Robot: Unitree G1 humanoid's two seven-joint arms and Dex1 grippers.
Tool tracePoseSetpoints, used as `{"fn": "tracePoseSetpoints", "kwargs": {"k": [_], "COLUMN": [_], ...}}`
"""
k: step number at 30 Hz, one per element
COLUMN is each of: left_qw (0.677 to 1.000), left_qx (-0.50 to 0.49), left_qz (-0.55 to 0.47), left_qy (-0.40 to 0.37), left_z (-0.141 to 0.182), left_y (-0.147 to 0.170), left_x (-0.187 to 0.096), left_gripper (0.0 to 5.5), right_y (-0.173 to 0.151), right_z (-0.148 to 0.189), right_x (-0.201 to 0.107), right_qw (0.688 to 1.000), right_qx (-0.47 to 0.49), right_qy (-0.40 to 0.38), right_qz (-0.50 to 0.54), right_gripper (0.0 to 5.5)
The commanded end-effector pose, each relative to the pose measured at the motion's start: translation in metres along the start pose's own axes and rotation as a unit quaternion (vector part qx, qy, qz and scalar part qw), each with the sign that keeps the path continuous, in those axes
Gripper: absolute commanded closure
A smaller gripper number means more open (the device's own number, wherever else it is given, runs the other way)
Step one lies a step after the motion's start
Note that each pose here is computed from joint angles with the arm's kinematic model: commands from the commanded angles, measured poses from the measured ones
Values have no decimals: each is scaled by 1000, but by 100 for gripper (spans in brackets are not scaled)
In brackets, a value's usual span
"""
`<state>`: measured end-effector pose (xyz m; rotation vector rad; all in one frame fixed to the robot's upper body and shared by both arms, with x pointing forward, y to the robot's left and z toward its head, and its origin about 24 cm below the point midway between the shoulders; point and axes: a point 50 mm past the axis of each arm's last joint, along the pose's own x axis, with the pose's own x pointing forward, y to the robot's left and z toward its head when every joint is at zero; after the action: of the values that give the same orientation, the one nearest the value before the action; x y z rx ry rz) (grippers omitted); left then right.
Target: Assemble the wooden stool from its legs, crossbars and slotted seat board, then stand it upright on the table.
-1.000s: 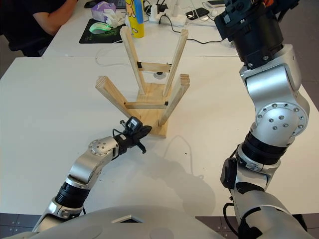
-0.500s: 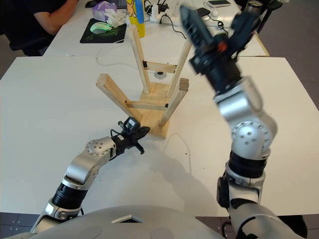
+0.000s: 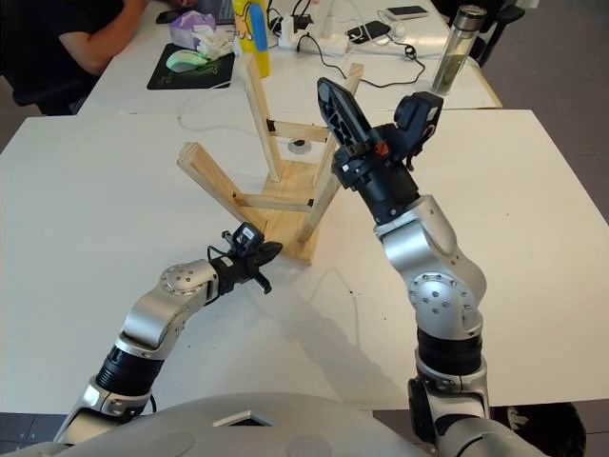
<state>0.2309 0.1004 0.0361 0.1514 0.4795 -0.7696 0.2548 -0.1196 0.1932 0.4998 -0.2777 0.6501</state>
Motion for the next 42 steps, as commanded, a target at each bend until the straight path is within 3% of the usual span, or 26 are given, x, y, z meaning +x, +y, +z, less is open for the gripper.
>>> {"fn": "tracePoseSetpoints", "kwargs": {"k": [1,3,5,7,9,13,19,25,28,31,37,42], "left_qw": [996,997,998,999,999,1000,999,996,996,996,999,999], "left_qx": [-26,-26,-25,-26,-22,-12,-12,25,32,33,24,27], "left_qz": [8,9,1,2,8,8,-44,-56,-51,-56,-19,30], "left_qy": [82,76,58,45,38,27,23,70,63,63,26,-14], "left_z": [-33,-31,-26,-22,-19,-11,-9,-17,-12,-13,-11,-15], "left_y": [2,1,1,5,13,24,32,59,65,62,61,45], "left_x": [-3,-4,-5,-10,-16,-23,-41,-66,-64,-61,-55,-42], "left_gripper": [547,547,547,547,547,547,547,547,547,547,547,547], "right_y": [-21,-34,-59,-88,-97,-67,-37,-28,-28,-39,-68,-58], "right_z": [25,37,34,1,-39,-78,-98,-129,-137,-141,-121,-123], "right_x": [6,-2,-22,-55,-96,-132,-137,-123,-110,-113,-105,-97], "right_qw": [997,995,990,964,929,908,890,902,921,916,931,937], "right_qx": [-30,-34,-66,-168,-174,-69,21,52,72,35,12,40], "right_qy": [-55,-79,-48,124,295,413,451,427,381,395,348,338], "right_qz": [-38,-58,-114,-165,-141,-26,72,35,-15,-53,-113,-83], "right_gripper": [550,550,550,550,550,550,550,550,550,550,550,550]}}
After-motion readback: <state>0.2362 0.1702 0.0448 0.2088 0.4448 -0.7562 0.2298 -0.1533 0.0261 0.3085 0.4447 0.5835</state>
